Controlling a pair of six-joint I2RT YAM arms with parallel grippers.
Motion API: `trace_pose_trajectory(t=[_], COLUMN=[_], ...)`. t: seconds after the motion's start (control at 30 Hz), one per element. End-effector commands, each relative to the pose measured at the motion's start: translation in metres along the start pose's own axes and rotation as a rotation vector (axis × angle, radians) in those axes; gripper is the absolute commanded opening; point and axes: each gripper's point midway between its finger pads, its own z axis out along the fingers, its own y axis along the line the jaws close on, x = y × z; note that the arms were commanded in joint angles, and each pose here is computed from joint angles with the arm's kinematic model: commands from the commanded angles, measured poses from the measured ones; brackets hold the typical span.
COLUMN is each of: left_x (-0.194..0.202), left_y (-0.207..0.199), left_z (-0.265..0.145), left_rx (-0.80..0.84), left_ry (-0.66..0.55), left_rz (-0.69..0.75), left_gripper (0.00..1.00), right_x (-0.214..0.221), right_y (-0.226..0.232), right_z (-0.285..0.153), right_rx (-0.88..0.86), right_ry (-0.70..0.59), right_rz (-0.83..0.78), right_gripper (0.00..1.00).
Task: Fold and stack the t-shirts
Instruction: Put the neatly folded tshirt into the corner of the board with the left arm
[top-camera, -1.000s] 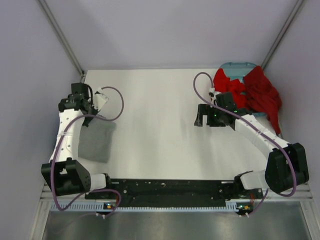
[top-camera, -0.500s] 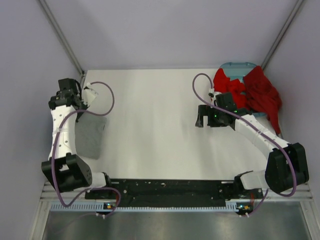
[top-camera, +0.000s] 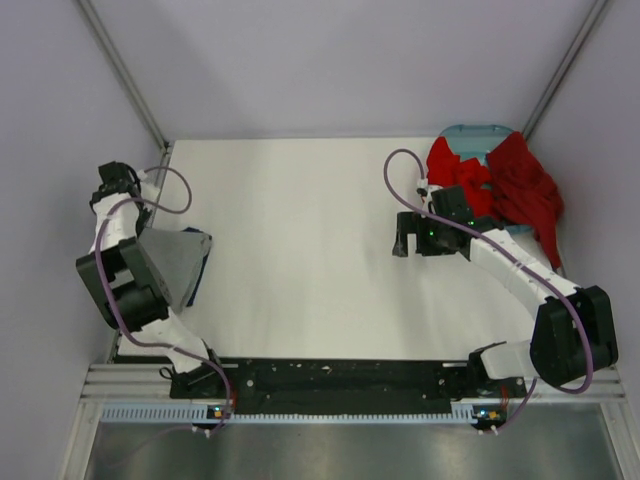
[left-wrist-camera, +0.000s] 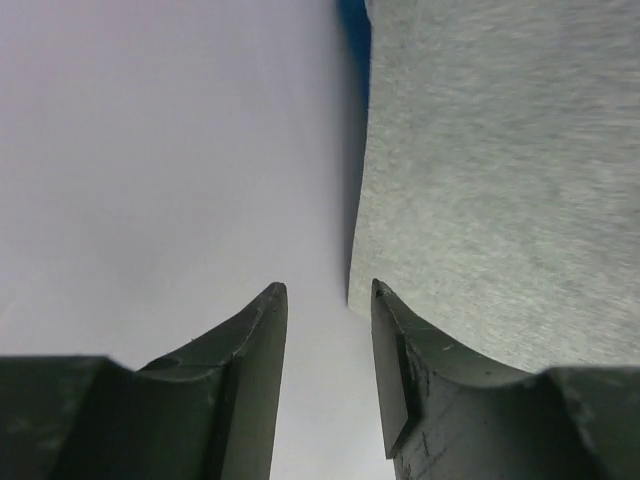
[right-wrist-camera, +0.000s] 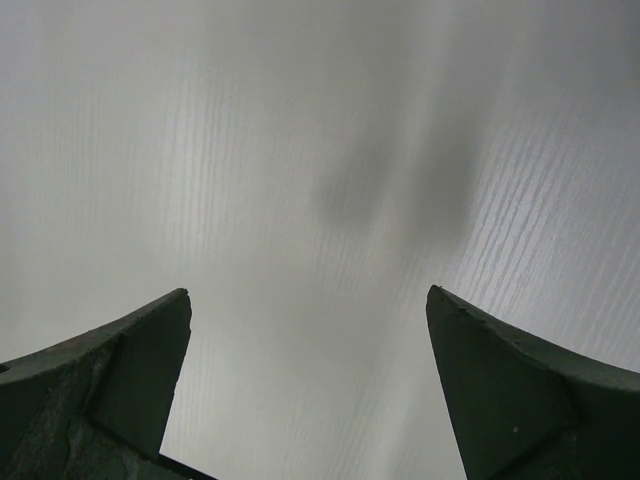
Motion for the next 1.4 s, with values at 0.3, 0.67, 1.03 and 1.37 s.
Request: trace_pose_trajectory(t=[0.3, 0.67, 1.03, 1.37], left_x=[-0.063, -0.093, -0.128, -0.133], left_y=[-0.101, -0.171, -0.189, -0.269], left_z=[-0.057, -0.016, -0.105, -0.164], left_rx=[0.189, 0.296, 0.369, 0.417], left_ry=[-0.242, -0.179, -0.537, -0.903], left_rz=[0.059, 0.084, 0.034, -0.021], left_gripper=[0.48, 0.39, 0.98, 0.99], right_x=[-0.001, 0.01, -0.006, -0.029], right_y=[0.001, -0.004, -0.016, -0.042], right_z=[-0.005, -0.007, -0.023, -0.054], right_rx=[-0.01, 0.004, 0.066, 0.144], right_ry=[-0.017, -0.012, -0.17, -0.583], right_rz=[-0.011, -0.02, -0.03, -0.037], right_gripper=[0.99, 0.99, 0.99, 0.99])
